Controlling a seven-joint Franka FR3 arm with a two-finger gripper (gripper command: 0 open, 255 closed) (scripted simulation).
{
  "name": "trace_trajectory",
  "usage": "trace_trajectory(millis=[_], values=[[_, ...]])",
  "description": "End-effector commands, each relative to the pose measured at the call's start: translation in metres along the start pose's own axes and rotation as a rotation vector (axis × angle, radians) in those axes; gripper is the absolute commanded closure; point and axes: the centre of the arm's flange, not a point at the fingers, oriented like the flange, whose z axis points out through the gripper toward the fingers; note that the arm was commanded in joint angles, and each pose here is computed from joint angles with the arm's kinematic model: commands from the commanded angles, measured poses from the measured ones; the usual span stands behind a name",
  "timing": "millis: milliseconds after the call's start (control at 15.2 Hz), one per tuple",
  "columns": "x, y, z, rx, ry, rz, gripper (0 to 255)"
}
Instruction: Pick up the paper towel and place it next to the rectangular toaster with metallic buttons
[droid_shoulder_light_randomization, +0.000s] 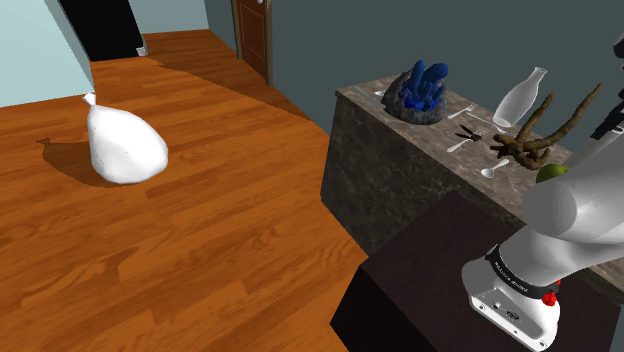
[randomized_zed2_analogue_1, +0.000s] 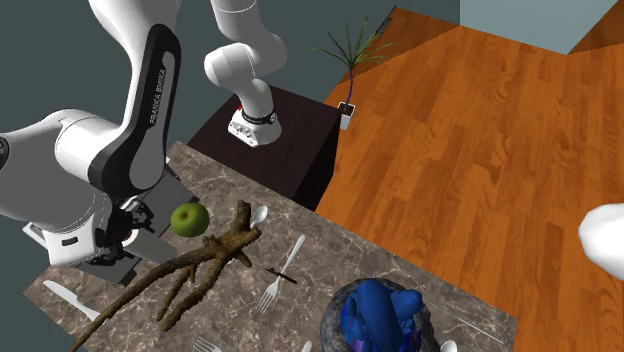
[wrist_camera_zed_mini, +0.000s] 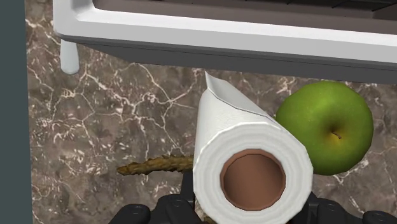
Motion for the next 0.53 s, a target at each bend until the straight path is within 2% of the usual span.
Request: trace_trajectory(millis=[0, 264, 330, 462], values=[[0.0002, -0.0001, 0.0006, 0.0, 0.0, 0.0, 255], [0.0002, -0.0001, 0.0006, 0.0, 0.0, 0.0, 255], [0.0002, -0.0001, 0.0006, 0.0, 0.0, 0.0, 0], [0.0002, -0.0001, 0.0006, 0.0, 0.0, 0.0, 0]])
